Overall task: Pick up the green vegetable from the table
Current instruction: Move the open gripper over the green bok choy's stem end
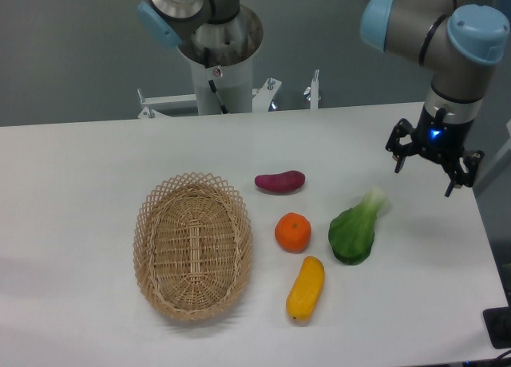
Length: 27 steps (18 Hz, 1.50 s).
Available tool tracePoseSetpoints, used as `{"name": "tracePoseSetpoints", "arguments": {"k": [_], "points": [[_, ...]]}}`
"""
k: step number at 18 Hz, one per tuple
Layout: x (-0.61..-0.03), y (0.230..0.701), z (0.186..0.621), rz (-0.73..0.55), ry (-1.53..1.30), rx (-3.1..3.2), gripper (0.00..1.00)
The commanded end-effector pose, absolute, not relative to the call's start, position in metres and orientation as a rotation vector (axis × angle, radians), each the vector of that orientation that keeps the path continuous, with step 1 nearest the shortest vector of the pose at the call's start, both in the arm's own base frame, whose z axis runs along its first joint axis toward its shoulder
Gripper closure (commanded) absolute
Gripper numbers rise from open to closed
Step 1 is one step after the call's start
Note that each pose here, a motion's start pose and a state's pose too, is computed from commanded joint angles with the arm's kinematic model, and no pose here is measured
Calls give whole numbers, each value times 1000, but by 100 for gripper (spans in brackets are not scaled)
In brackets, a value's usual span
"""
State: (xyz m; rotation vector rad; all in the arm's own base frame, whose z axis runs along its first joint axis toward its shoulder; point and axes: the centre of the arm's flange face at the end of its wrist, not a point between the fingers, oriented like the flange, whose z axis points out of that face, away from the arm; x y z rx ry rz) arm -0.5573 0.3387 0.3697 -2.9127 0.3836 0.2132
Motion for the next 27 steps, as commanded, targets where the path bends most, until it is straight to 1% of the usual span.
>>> {"name": "tracePoseSetpoints", "arguments": {"k": [5, 11, 13, 17, 23, 27], "points": [[-553, 337, 366, 218, 371, -2911, 0], [-543, 334, 351, 173, 368, -2923, 0], [-537, 332, 346, 191, 362, -2919, 0], [-517, 325, 316, 203, 378, -2917, 0], [-499, 314, 273, 170, 377, -3000, 0], [-492, 315, 247, 195, 401, -3027, 0]]}}
